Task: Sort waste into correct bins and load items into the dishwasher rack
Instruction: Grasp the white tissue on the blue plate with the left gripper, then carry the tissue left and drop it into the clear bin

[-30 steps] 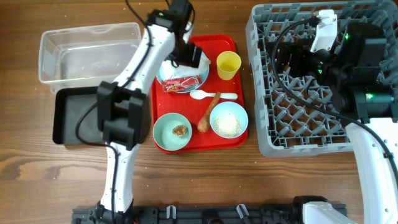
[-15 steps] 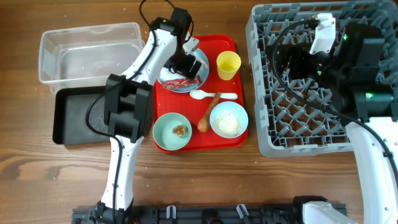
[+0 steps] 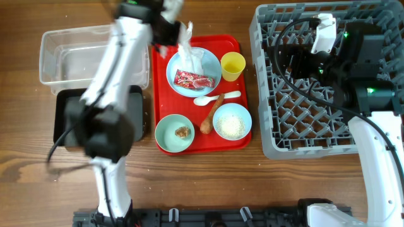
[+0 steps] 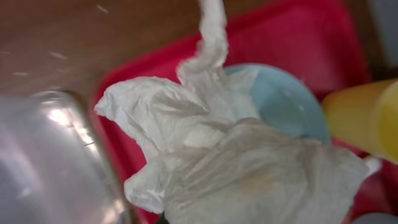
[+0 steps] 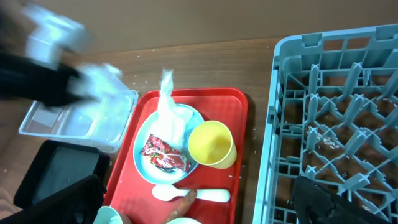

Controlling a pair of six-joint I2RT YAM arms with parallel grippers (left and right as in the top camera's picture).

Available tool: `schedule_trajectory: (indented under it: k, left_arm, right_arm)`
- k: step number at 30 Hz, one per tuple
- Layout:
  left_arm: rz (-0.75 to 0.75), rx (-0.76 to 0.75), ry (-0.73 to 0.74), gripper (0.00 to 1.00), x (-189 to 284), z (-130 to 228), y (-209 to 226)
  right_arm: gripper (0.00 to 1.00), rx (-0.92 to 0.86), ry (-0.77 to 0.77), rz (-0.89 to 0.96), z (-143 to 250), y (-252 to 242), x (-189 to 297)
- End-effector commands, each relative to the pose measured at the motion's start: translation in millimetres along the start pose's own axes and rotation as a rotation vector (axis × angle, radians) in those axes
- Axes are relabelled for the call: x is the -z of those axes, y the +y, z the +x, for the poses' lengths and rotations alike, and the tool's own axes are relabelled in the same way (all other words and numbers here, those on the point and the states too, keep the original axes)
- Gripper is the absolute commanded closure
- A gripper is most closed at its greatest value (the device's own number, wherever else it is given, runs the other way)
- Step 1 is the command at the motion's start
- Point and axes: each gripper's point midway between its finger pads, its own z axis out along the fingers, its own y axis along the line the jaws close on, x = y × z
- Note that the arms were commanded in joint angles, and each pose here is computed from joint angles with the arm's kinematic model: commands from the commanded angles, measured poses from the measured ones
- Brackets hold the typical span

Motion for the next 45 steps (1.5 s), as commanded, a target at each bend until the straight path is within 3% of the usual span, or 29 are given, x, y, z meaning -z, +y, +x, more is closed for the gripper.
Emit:
schedule_trajectory:
  k: [1,5,6,7,8,10,15,19,21,24,28,35,36,38,40,41,44,45]
  left_arm:
    - [-0.065,0.187,-0.108,0.96,81.6,-2.2,65.5]
    - [-0.121,0.398,0.05,0.96,52.7,53.7,150.6]
    - [-0.125,0.424,0.086,0.8,34.7,64.9,162.6]
    - [-0.127,0.432,0.121,0.32,13.5,75.0,172.1]
    - [-0.145,0.442,0.147,0.0,-3.9,82.4,181.5]
    - [-0.149,0.45,0.165,0.0,-23.9,86.6,189.3]
    - [-0.136,0.399,0.02,0.0,19.6,40.2,173.8]
    - [-0.015,0.076,-0.022,0.0,34.6,9.9,80.5]
    - [0.052,-0.18,0.032,0.0,11.2,13.8,12.3]
    - [0.109,-0.341,0.117,0.0,-43.0,29.1,-41.1]
    - [0.14,-0.416,0.172,0.0,-111.4,44.0,-66.3]
    - [0.167,-0.476,0.264,0.01,-161.3,74.8,-75.1]
    - [0.169,-0.475,0.279,0.04,-166.0,79.3,-74.8]
    - [0.172,-0.473,0.301,0.3,-171.8,85.7,-74.1]
    - [0.172,-0.473,0.301,0.78,-172.1,86.0,-74.0]
    - [0.172,-0.471,0.301,0.96,-172.1,85.9,-73.4]
    - [0.157,-0.443,0.29,0.96,-167.8,81.0,-71.1]
    - [0.095,-0.373,0.253,0.96,-156.2,64.5,-61.3]
  right_arm:
    - [0.0,-0.004,-0.011,-0.026,-6.6,4.8,0.8]
    - [0.0,-0.002,-0.015,-0.027,-7.7,4.9,0.7]
    - [0.0,-0.001,-0.017,-0.027,-8.2,5.0,0.7]
    - [0.0,-0.001,-0.017,-0.027,-8.2,5.0,0.7]
    - [0.0,-0.002,-0.016,-0.027,-7.8,4.9,0.7]
    - [0.0,-0.006,-0.007,-0.026,-5.6,4.6,0.6]
    - [0.0,-0.008,-0.004,-0.025,-4.8,4.5,0.7]
    - [0.0,-0.008,-0.004,-0.024,-4.8,4.3,0.6]
    - [0.0,-0.008,-0.004,-0.022,-4.8,3.9,0.6]
    - [0.0,-0.018,0.016,-0.019,0.2,3.3,0.6]
    - [0.0,-0.021,0.021,-0.018,1.5,3.1,0.7]
    - [0.0,-0.037,0.051,-0.014,9.2,2.1,0.7]
    - [0.0,-0.04,0.057,-0.013,10.8,1.8,0.8]
    - [0.0,-0.044,0.067,-0.012,13.2,1.7,0.9]
    - [0.0,-0.045,0.067,-0.012,13.4,1.7,0.9]
    - [0.0,-0.045,0.067,-0.012,13.4,1.7,0.9]
    - [0.0,-0.046,0.068,-0.012,13.5,1.7,0.9]
    - [0.0,-0.045,0.068,-0.011,13.4,1.5,1.0]
